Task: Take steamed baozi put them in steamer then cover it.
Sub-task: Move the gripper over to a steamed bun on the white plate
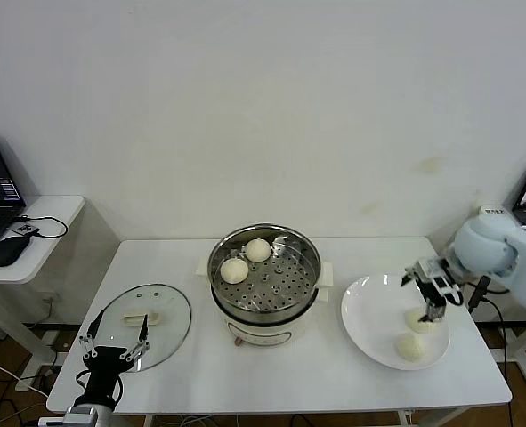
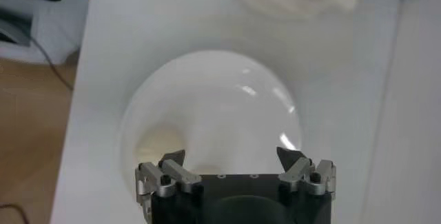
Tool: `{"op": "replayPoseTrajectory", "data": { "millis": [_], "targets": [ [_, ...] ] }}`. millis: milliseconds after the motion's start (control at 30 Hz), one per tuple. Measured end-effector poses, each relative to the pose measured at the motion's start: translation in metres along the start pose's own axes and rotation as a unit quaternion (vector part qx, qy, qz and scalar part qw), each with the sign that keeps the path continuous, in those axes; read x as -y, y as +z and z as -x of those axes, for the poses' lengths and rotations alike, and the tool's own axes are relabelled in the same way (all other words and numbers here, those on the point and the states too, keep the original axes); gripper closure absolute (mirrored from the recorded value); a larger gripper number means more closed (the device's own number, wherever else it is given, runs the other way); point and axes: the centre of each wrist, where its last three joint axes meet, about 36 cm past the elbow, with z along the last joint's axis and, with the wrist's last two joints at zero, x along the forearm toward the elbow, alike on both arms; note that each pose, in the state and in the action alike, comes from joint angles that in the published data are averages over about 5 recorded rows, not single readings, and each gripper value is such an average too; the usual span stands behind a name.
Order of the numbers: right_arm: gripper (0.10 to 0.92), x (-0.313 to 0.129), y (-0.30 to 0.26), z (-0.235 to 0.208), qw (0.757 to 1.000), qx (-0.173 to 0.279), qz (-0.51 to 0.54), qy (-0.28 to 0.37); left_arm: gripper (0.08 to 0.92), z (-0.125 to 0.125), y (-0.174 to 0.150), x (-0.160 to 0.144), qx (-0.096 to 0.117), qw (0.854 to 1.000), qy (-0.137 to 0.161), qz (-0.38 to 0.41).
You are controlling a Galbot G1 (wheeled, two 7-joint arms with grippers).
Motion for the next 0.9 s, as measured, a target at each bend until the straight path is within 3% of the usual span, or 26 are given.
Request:
{"op": "replayPoseTrajectory", "data": {
  "millis": [767, 900],
  "targets": [
    [0.202, -0.025, 0.010, 0.082, 0.999, -0.001, 0.029, -0.032, 0.177, -0.001, 0.007, -0.003, -0.007, 1.000, -0.005, 0.005],
    [0.234, -0.026, 0.010, 0.089, 0.999, 0.000, 0.035, -0.035, 0.177, 0.000, 0.006, -0.003, -0.006, 1.000, -0.005, 0.005]
  ]
}}
